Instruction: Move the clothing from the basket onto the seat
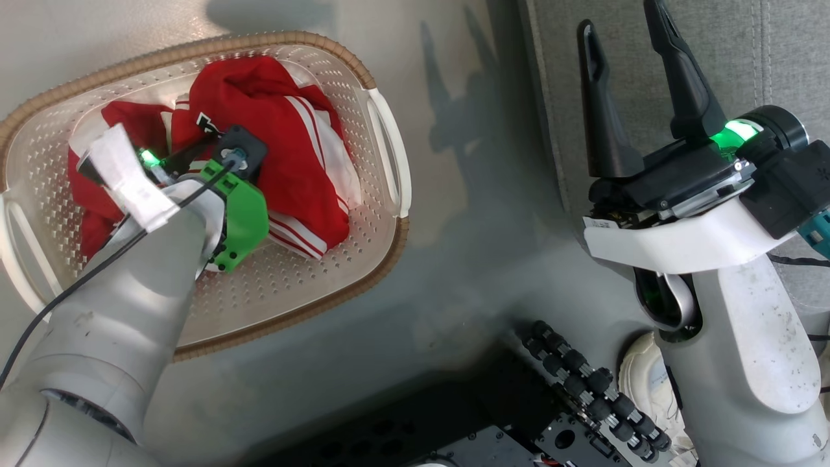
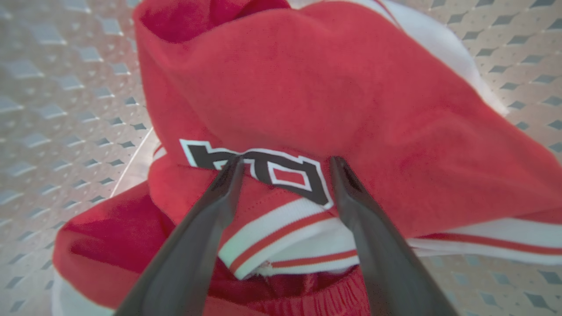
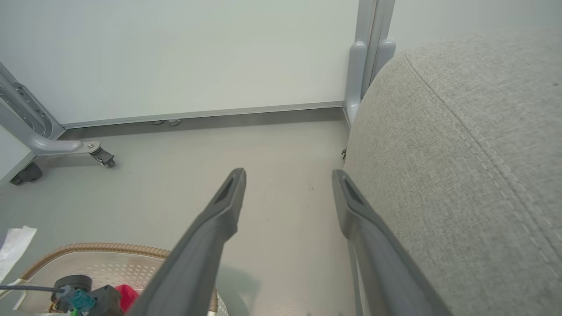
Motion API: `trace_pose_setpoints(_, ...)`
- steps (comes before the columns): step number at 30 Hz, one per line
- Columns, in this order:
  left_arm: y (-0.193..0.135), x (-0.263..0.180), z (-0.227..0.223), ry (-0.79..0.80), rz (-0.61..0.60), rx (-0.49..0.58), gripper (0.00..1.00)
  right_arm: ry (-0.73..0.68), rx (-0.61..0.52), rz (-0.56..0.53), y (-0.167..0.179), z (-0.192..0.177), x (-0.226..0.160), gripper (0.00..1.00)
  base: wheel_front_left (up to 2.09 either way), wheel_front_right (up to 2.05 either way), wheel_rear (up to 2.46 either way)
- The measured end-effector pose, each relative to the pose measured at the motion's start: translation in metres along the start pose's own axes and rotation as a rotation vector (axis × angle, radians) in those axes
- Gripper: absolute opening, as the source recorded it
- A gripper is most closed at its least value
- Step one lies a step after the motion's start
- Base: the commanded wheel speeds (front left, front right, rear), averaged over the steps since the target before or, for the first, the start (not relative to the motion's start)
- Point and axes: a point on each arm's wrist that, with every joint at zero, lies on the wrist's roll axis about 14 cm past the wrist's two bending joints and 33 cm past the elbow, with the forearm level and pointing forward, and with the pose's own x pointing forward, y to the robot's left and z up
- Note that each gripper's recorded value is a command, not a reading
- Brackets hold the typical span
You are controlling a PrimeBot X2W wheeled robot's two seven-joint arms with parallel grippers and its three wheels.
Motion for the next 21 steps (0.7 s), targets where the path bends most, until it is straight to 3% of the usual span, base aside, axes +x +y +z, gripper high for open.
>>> trace_pose_setpoints(13, -0.016, 0.002, -0.029, 0.187, -0.048, 0.188, 1.0, 0.002, -0.004, 0.015, 0.005, -0.006, 0.003, 1.0, 0.0, 0.0, 0.0)
trace_pose_setpoints(15, -0.018, 0.001, -0.029, 0.194, -0.047, 0.194, 0.0, 0.003, -0.005, 0.019, 0.006, -0.006, 0.004, 1.0, 0.0, 0.0, 0.0)
trace_pose_setpoints(21, -0.021, -0.002, -0.028, 0.213, -0.038, 0.224, 0.0, -0.006, -0.009, 0.029, 0.01, -0.005, 0.005, 1.0, 0.0, 0.0, 0.0)
